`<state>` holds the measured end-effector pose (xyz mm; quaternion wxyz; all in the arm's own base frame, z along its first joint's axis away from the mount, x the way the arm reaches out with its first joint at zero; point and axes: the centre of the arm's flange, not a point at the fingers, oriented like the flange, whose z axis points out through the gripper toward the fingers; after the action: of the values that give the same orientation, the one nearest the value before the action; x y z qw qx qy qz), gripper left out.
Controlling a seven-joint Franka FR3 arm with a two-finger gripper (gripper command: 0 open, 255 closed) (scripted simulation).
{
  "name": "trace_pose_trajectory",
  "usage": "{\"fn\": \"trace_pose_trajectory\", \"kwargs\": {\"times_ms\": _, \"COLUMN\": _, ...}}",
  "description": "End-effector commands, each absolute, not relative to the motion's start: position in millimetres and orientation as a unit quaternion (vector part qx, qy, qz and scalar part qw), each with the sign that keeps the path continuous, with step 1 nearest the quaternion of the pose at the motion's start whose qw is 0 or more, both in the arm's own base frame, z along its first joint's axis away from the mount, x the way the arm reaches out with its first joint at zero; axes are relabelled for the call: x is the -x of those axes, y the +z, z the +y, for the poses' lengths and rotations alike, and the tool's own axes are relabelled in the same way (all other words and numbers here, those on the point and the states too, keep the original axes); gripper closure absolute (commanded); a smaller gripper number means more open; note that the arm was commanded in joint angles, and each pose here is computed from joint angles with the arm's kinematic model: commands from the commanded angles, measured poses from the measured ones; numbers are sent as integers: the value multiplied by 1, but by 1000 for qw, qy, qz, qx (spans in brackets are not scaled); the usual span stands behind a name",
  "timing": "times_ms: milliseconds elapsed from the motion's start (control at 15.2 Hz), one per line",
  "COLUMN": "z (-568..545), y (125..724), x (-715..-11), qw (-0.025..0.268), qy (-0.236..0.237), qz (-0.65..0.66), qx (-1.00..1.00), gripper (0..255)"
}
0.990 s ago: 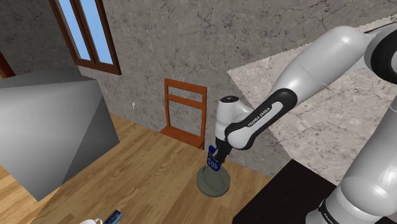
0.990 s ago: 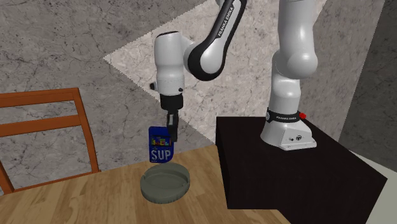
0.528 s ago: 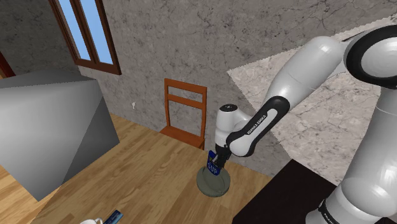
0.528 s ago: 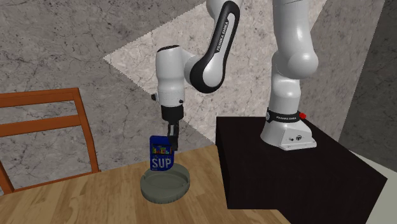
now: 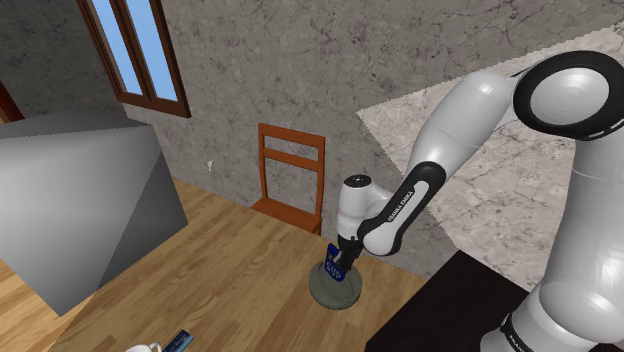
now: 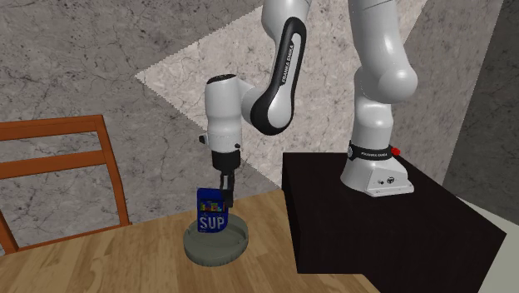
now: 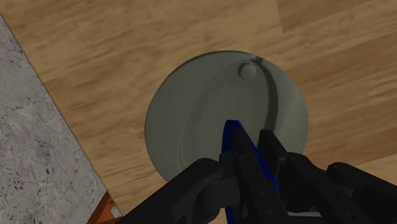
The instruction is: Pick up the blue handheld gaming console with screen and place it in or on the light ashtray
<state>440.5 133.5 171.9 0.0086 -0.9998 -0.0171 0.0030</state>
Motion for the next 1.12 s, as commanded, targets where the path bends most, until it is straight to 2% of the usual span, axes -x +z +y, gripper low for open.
{"fn": "trace_pose_trajectory", "kwargs": {"times_ms": 0, "z": 134, "y": 171, "x": -440, "qw": 9, "qy": 3, "qz": -17, "qx": 1000, "gripper": 255}}
{"fn": "trace_pose_trajectory", "kwargs": {"times_ms": 330, "z": 134, "y": 171, "x": -440, "qw": 9, "qy": 3, "qz": -17, "qx": 1000, "gripper": 255}}
{"fn": "trace_pose_trajectory", "kwargs": {"times_ms": 396, "z": 134, "y": 171, "x": -440, "qw": 9, "qy": 3, "qz": -17, "qx": 1000, "gripper": 0}}
{"fn": "trace_pose_trajectory", "kwargs": {"times_ms": 726, "z": 134, "y": 171, "x": -440, "qw": 9, "qy": 3, "qz": -17, "qx": 1000, "gripper": 0}}
{"fn": "trace_pose_trajectory", "kwargs": {"times_ms": 1056, "z": 133, "y": 221, "x": -441, "qw": 9, "qy": 3, "qz": -17, "qx": 1000, "gripper": 0}}
